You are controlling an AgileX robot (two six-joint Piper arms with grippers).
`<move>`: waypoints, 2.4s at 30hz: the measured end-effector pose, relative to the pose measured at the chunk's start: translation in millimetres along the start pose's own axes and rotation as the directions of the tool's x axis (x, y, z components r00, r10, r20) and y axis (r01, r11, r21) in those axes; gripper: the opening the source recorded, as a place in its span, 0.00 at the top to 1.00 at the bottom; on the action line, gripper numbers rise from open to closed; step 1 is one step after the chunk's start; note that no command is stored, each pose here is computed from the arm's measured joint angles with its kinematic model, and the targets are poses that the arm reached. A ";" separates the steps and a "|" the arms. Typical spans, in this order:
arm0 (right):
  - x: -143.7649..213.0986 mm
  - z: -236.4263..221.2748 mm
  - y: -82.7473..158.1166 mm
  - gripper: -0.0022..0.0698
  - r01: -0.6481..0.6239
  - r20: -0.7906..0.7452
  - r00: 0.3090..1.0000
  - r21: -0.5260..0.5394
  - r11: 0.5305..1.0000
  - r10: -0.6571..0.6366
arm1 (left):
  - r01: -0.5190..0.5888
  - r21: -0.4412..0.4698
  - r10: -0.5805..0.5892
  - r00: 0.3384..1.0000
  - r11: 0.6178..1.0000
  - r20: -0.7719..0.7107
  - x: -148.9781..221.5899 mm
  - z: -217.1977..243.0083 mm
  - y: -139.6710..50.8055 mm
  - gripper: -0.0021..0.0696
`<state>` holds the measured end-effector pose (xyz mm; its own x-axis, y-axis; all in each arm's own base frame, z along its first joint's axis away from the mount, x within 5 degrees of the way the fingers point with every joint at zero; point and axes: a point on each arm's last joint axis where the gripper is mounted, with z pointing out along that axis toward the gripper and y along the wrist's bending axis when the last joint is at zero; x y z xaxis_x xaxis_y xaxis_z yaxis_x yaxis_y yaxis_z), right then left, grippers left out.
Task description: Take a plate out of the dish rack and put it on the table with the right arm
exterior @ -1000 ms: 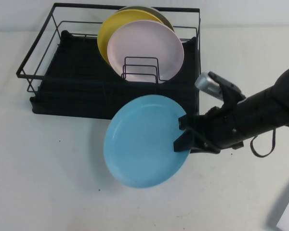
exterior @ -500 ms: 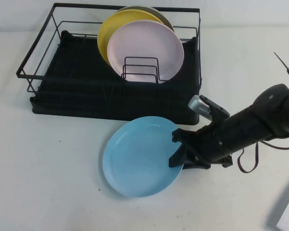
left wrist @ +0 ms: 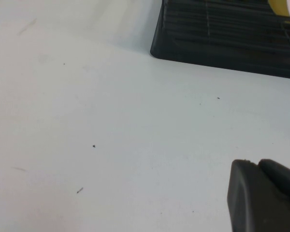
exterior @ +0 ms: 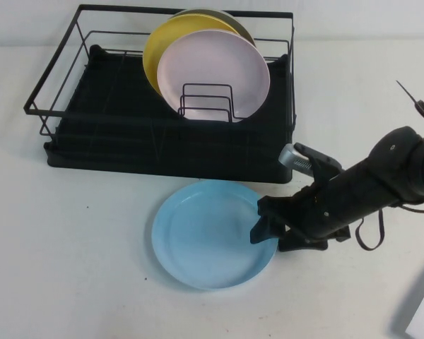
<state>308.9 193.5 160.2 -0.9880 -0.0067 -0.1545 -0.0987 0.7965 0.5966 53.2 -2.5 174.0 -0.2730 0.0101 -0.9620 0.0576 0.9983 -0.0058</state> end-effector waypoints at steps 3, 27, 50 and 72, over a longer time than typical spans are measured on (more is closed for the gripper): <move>-0.5 -14.5 3.1 0.37 0.069 0.035 0.997 0.054 0.996 -0.071 | 0.000 0.000 0.000 1.000 1.000 0.000 0.0 0.0 0.0 0.98; 134.4 -245.8 58.7 0.99 0.572 0.334 0.684 0.306 0.761 -0.649 | 0.000 0.000 0.000 1.000 1.000 0.000 0.0 0.0 0.0 0.98; 209.1 -165.3 -60.3 1.00 0.474 0.404 0.620 0.490 0.731 -0.673 | 0.000 0.000 0.000 1.000 1.000 0.000 0.0 0.0 0.0 0.98; 247.9 -164.2 -113.6 1.00 -0.014 0.766 0.319 0.593 0.805 -0.558 | 0.000 0.000 0.000 1.000 1.000 0.000 0.0 0.0 0.0 0.98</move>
<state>55.6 2.1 183.4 -0.1686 0.0164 -0.9855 0.0052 0.9999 0.0157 53.2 -2.5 174.0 -0.2730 0.0101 -0.9620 0.0576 0.9983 -0.0058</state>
